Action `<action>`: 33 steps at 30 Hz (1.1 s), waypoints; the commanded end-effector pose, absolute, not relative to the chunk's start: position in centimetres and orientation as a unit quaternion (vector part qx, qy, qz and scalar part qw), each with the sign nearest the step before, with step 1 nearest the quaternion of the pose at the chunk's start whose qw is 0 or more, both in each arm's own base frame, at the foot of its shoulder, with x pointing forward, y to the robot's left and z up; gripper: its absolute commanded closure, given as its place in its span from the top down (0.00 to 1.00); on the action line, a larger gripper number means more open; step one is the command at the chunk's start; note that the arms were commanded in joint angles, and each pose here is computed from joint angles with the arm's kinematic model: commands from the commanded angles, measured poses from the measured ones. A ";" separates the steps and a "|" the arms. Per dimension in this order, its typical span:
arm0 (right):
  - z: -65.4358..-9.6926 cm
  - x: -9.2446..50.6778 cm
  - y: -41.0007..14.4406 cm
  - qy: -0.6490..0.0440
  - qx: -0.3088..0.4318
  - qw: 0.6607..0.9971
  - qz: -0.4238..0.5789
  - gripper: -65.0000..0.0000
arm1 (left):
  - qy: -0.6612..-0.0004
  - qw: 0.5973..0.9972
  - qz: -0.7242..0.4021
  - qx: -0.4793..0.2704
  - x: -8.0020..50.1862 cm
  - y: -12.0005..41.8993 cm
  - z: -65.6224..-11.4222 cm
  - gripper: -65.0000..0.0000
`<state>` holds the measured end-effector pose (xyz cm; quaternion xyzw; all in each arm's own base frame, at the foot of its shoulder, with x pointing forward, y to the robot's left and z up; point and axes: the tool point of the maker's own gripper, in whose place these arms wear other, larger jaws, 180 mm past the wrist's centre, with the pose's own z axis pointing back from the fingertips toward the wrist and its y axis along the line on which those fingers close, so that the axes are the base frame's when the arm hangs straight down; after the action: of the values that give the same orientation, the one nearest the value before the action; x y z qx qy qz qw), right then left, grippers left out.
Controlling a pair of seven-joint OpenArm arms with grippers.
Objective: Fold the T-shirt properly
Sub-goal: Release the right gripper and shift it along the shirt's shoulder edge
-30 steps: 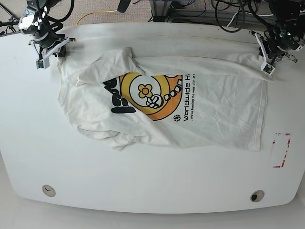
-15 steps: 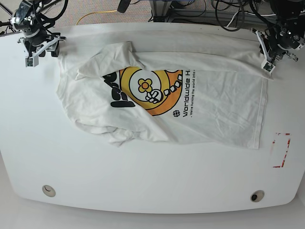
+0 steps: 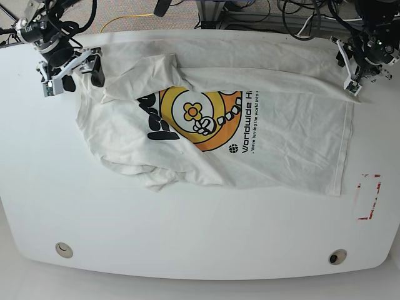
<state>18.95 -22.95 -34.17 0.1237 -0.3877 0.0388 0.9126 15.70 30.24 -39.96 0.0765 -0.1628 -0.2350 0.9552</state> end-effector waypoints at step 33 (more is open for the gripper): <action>-35.1 19.9 -22.7 -0.362 0.140 0.922 0.012 0.03 | -0.172 0.951 -0.239 0.090 16.3 31.0 -39.1 0.40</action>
<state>19.23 -21.83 -36.21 0.1508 -0.3405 0.0097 0.9280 15.77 30.38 -39.85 0.0777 -0.1634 -0.2358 0.9548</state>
